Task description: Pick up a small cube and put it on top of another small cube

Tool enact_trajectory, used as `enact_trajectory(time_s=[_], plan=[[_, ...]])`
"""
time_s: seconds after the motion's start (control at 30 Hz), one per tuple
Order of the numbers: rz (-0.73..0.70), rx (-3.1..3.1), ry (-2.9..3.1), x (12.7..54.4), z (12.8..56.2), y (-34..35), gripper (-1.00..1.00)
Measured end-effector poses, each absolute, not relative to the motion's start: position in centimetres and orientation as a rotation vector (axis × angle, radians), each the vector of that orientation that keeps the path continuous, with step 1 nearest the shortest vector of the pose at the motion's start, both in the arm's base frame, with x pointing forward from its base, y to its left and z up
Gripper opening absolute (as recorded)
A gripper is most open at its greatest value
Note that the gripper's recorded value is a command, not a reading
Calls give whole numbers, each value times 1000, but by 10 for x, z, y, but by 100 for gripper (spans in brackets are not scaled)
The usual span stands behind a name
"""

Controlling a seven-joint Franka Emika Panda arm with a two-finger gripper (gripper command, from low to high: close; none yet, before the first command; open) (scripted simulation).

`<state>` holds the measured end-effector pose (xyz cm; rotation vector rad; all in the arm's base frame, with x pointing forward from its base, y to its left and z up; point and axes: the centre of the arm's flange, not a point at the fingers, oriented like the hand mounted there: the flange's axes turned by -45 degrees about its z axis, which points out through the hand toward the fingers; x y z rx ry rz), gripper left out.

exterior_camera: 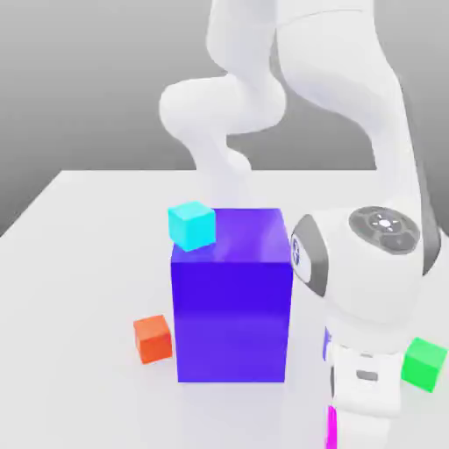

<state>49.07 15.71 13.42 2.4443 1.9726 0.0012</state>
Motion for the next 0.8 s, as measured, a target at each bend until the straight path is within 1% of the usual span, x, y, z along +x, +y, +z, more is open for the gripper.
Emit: enact_trajectory(time_s=[0.1,0.13,0.17,0.3,0.33,0.4,0.53,0.6,0.67,0.7,0.8], plan=[[-2,2445,1973,490,134,157,-100],[-2,2445,1973,490,128,157,-100],[-2,2444,1974,490,133,157,-100],[-2,2443,1975,490,181,157,-100],[-4,2421,2008,483,191,170,-100],[-7,2329,2126,456,207,213,-100],[-5,2089,2354,384,236,292,-100],[-2,2041,2391,371,223,305,-100],[-2,2029,2400,367,200,308,-100],[-2,2027,2401,366,187,308,100],[-2,2027,2401,366,187,308,100]])
